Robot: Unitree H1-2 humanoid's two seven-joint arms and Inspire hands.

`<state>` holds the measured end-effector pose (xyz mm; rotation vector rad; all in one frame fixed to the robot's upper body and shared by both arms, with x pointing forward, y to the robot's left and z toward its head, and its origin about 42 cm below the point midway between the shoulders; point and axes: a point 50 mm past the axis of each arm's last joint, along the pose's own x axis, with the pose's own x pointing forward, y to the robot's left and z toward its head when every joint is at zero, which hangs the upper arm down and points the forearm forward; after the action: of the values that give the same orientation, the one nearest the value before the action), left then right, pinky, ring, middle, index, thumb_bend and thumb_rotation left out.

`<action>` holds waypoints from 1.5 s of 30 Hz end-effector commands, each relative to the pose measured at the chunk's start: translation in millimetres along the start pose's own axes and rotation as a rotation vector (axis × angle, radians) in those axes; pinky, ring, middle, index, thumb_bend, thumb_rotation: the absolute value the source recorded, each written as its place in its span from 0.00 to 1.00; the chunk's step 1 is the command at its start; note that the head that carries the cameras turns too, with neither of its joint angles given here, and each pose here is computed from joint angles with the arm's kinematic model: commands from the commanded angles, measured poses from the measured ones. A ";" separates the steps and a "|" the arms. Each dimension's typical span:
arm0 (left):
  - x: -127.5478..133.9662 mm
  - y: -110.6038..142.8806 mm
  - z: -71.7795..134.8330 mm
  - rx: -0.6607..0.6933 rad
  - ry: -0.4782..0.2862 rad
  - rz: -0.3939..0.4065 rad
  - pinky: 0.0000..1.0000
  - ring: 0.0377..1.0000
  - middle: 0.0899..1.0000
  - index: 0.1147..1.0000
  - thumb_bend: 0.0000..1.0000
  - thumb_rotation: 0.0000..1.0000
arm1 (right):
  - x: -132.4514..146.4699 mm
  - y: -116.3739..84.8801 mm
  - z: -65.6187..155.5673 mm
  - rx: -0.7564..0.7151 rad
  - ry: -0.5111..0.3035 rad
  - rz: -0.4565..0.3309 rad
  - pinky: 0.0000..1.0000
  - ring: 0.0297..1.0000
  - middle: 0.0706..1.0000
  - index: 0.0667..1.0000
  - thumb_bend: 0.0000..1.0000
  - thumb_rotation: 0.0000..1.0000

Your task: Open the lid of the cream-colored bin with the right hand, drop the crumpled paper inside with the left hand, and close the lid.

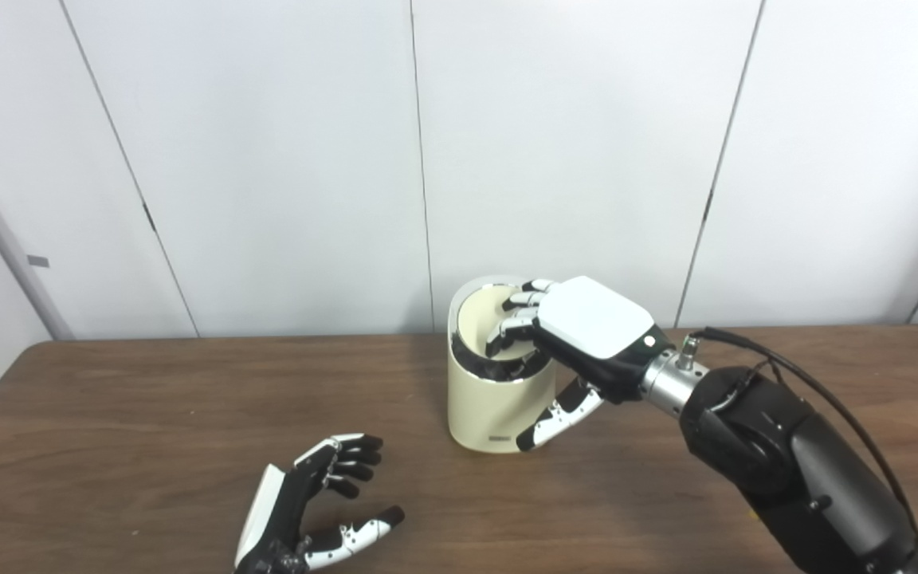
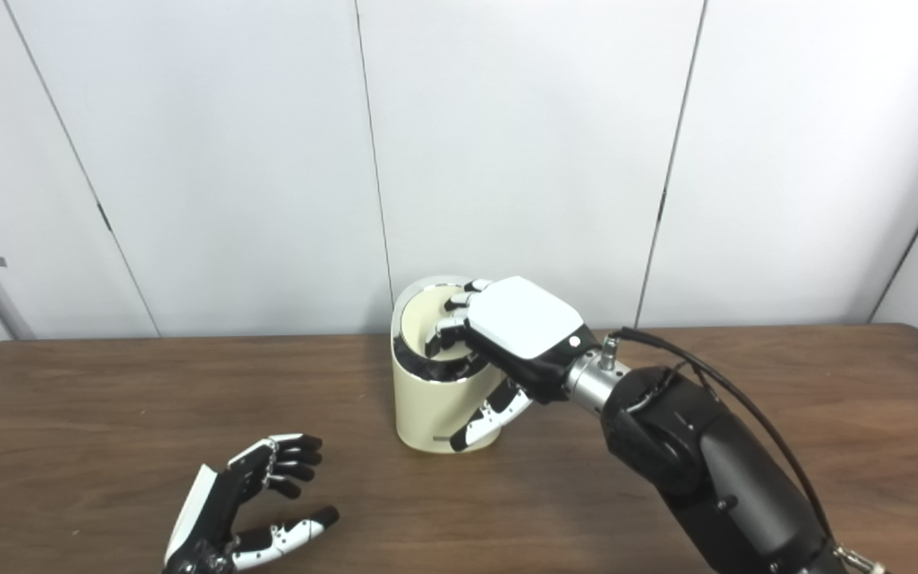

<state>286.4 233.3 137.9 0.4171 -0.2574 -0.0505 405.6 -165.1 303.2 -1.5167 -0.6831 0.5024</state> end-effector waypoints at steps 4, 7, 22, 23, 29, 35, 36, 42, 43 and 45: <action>5.9 5.5 12.9 0.007 -0.056 0.013 0.57 0.64 0.65 0.67 0.71 0.08 | -1.4 -1.1 -2.2 -0.051 -0.004 0.073 0.99 0.88 0.67 0.67 0.75 0.50; 6.2 5.5 12.7 0.004 -0.059 0.014 0.56 0.63 0.65 0.67 0.71 0.08 | -2.0 -0.2 -2.9 -0.074 -0.004 0.091 0.99 0.87 0.67 0.67 0.75 0.51; 6.6 4.6 12.6 0.000 -0.060 0.014 0.56 0.63 0.65 0.67 0.70 0.08 | -9.4 -16.8 -8.0 0.146 0.083 -0.092 0.92 0.85 0.67 0.66 0.73 0.49; 6.8 4.3 12.4 0.001 -0.059 0.016 0.56 0.63 0.65 0.67 0.70 0.08 | -12.7 -17.7 -9.9 0.188 0.104 -0.139 0.91 0.85 0.68 0.67 0.72 0.49; 6.7 3.3 13.9 -0.001 -0.056 0.014 0.56 0.63 0.65 0.66 0.72 0.09 | -29.5 -16.6 -20.5 0.353 0.219 -0.280 0.85 0.87 0.82 0.82 0.67 0.49; 7.0 3.6 12.5 0.002 -0.057 0.014 0.57 0.63 0.65 0.67 0.72 0.09 | -45.6 3.2 -31.2 0.550 0.307 -0.386 0.71 0.84 0.89 0.94 0.71 0.38; 7.2 3.7 12.5 0.002 -0.060 0.013 0.57 0.63 0.65 0.67 0.72 0.09 | -49.8 9.1 -32.9 0.643 0.328 -0.394 0.73 0.86 0.91 0.95 0.71 0.33; 9.3 4.5 14.1 -0.004 -0.067 0.016 0.57 0.63 0.66 0.67 0.72 0.08 | -80.1 39.5 -38.7 0.792 0.386 -0.354 0.73 0.87 0.92 0.97 0.82 0.40; 9.7 5.0 14.0 -0.005 -0.069 0.016 0.57 0.63 0.66 0.67 0.72 0.08 | -85.4 44.9 -37.6 0.805 0.384 -0.353 0.74 0.87 0.92 0.97 0.82 0.41; 10.1 5.9 13.5 -0.006 -0.071 0.017 0.56 0.63 0.65 0.67 0.72 0.09 | -92.6 52.4 -35.1 0.826 0.381 -0.353 0.74 0.87 0.93 0.97 0.84 0.42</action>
<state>286.5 233.4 138.8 0.4080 -0.2577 -0.0511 367.0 -253.4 223.2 -0.6710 -0.2490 0.1879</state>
